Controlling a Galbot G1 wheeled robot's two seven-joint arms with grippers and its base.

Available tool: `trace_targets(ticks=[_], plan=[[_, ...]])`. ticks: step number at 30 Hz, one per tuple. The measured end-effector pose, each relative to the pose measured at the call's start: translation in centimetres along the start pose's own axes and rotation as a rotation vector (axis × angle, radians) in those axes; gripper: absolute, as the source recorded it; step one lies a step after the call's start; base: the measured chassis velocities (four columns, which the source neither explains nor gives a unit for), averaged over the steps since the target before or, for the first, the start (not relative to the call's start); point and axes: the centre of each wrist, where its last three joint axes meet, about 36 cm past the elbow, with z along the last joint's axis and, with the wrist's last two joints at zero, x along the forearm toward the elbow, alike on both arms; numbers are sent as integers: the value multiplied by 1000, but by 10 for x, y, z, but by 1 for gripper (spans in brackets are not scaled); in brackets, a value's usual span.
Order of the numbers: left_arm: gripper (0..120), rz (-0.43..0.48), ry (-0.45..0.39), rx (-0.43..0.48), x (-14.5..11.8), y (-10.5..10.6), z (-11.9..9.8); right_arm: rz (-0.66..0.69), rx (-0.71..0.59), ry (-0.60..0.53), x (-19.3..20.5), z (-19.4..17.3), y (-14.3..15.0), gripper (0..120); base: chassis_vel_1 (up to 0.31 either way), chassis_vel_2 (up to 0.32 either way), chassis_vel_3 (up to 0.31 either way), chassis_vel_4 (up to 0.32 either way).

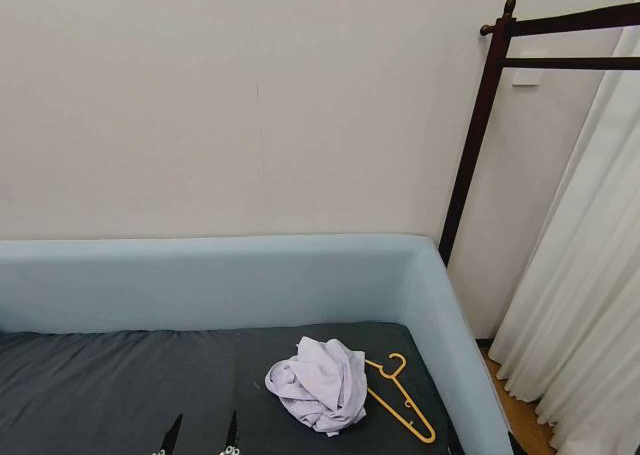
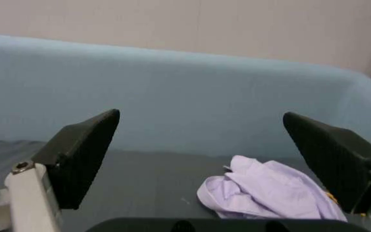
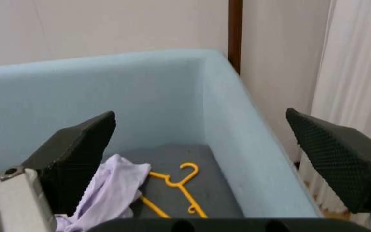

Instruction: Pick up the clothes from the sofa and hang them on the clothes hanger.

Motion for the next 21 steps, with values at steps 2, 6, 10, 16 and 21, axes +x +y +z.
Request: trace_targets(ticks=[2, 6, 10, 16, 21], plan=[[100, -2, -14, -3, 5, 5, 5, 16, -87, 70, -15, -2, -6, 100, 0, 0, 0, 0], [100, 10, -18, -8, 15, 7, 11, -5, -95, 129, -39, 2, -28, 100, 0, 0, 0, 0], [100, 3, -11, -20, 18, 11, 15, -74, -86, 163, -66, -6, -47, 100, 0, 0, 0, 0], [100, -63, -28, 0, 14, 8, 15, -192, -27, 216, -124, 10, -51, 100, 0, 0, 0, 0], [100, -85, -15, 1, 22, 7, 17, -339, -16, 318, -170, 17, -34, 100, 0, 0, 0, 0]])
